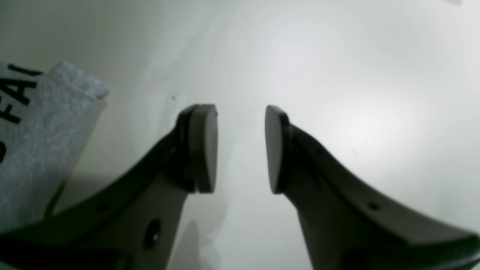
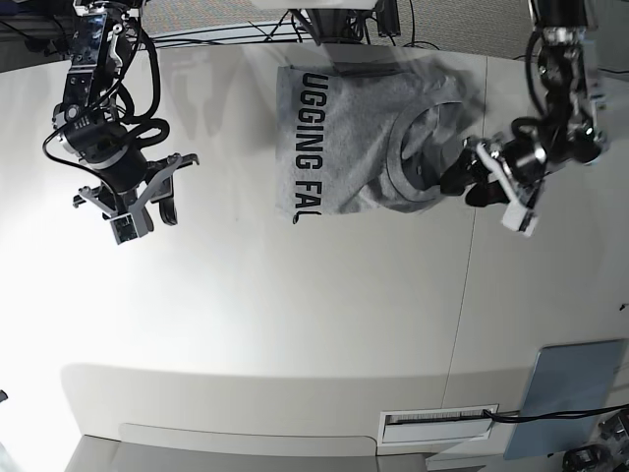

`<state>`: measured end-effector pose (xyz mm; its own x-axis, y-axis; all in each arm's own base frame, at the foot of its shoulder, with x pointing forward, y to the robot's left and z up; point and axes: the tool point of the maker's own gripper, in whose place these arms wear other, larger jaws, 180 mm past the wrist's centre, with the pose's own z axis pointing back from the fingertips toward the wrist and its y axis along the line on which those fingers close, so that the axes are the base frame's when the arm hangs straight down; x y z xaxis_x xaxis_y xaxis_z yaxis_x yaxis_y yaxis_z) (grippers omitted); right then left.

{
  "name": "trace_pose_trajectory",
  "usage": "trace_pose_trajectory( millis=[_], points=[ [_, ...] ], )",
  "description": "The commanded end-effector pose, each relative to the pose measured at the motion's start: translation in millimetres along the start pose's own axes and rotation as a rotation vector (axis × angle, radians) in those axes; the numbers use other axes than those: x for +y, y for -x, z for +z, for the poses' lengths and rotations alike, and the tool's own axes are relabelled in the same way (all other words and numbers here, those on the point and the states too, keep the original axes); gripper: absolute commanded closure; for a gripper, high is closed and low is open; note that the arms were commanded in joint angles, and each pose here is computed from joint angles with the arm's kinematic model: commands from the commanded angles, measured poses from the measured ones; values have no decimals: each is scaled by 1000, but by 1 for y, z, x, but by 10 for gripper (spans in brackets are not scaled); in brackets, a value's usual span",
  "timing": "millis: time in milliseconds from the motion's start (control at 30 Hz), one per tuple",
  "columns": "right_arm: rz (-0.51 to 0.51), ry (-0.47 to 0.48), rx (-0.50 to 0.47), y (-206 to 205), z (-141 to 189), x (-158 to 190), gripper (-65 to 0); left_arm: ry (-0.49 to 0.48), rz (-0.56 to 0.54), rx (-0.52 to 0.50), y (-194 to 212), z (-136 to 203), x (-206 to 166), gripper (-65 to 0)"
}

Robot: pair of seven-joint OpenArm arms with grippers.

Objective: Fold the T-shirt properly
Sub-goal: 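Press the left gripper onto the folded collar edge and smooth it flat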

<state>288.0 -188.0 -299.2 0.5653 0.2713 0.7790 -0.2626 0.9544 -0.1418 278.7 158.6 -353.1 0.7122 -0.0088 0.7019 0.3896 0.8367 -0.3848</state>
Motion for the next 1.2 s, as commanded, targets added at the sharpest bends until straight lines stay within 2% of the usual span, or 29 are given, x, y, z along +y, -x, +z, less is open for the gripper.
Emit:
trace_pose_trajectory(
  millis=[0, 267, 400, 533, 633, 767, 833, 867, 967, 1100, 1167],
  points=[
    [17, 10, -39, -11, 4, -4, -215, -6, -7, -22, -12, -1, 6, -350],
    [17, 9, -38, -10, 4, -3, -215, 5, 97, 32, -6, -29, 30, -350],
    [17, 10, -38, -10, 4, -3, -215, 79, 127, 31, -5, -34, 21, -350],
    [17, 10, -38, -10, 4, -3, -215, 103, 150, 27, -2, -44, 10, -350],
    [17, 10, -37, -10, 4, -3, -215, 48, 185, 9, -4, -51, 15, -350],
    [17, 10, -28, -8, 4, -3, -215, 15, 176, 32, 1, -52, 21, -343],
    [16, 10, -25, -8, 4, -3, -215, 7, 170, 42, 3, -52, 22, -293],
    [17, 10, -26, -8, 4, -3, -215, 9, 169, 50, 5, -52, 21, -237],
    [17, 10, -26, -8, 4, -3, -215, 17, 172, 77, 9, -51, 19, -7],
    [17, 9, -27, -8, 4, -3, -215, 44, 190, 47, -1, -42, 20, 0],
    [17, 10, -27, -8, 4, -3, -215, 17, 179, 27, -9, -34, 30, 0]
  ],
)
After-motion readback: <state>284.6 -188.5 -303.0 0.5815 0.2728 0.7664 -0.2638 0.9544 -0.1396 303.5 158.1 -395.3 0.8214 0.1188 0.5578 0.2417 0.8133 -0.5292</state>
